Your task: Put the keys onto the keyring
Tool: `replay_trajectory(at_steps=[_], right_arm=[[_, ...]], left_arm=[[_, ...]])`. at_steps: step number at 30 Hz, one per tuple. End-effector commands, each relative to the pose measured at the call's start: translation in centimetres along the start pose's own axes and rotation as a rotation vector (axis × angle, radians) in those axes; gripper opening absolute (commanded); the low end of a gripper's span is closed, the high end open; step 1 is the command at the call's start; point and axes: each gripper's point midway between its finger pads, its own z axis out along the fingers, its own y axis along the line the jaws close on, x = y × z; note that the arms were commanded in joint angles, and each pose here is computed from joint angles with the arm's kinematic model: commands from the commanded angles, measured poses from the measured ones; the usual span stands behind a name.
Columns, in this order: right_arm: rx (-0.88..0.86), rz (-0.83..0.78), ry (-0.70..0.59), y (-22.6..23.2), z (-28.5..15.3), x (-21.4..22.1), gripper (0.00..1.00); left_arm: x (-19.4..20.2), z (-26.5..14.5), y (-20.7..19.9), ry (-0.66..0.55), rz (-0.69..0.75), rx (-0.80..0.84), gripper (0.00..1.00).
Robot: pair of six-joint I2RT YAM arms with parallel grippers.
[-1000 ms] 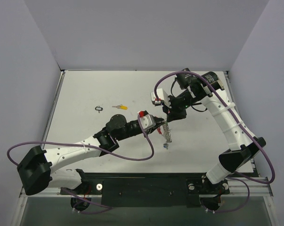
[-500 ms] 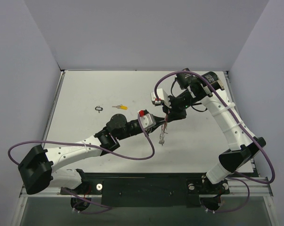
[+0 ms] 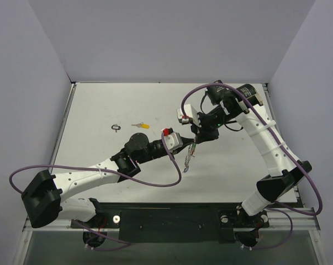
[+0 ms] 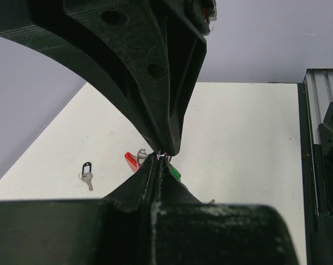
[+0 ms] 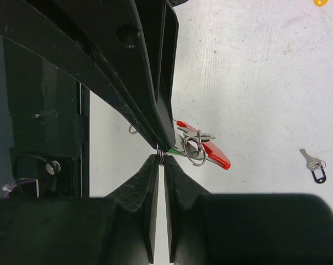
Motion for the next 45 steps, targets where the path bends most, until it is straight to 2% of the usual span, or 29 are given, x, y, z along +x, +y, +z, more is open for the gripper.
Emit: replay_trajectory(at_steps=[1,5,10,11,14,23,28,37,45], right_arm=[[-0.19,0.113,0.037,5.8,-1.3,1.2,0.08],[-0.18,0.065,-0.039,6.1,-2.0,1.0,0.22],[-0.11,-0.138,-0.222,6.1,-3.8,0.3,0.37],[-0.088,-0.204,-0.25,6.2,-4.2,-0.1,0.38],[-0.069,-0.257,-0.343,6.5,-4.3,-1.2,0.38],[-0.118,-0.216,-0.553,6.3,-5.0,-5.4,0.36],[-0.145,-0.195,-0.551,5.9,-4.6,-5.9,0.33],[-0.144,-0.104,-0.483,5.1,-3.4,-4.3,0.22],[-0.127,-0.025,-0.439,4.0,-2.7,-3.1,0.21]], left_arm=[[-3.6,0.4,0.2,-0.091,0.002,0.013,0.0],[-6.5,-0.4,0.2,-0.202,-0.096,-0.004,0.0],[-10.2,-2.8,0.8,-0.418,-0.233,-0.059,0.0],[-10.2,-3.4,1.0,-0.461,-0.267,-0.079,0.0],[-11.0,-4.7,1.4,-0.559,-0.311,-0.108,0.0],[-11.8,-6.1,2.1,-0.716,-0.384,-0.134,0.0],[-12.0,-6.2,2.0,-0.777,-0.417,-0.114,0.0],[-12.0,-5.7,1.8,-0.78,-0.424,-0.094,0.0],[-12.2,-5.5,1.4,-0.767,-0.414,-0.073,0.0]])
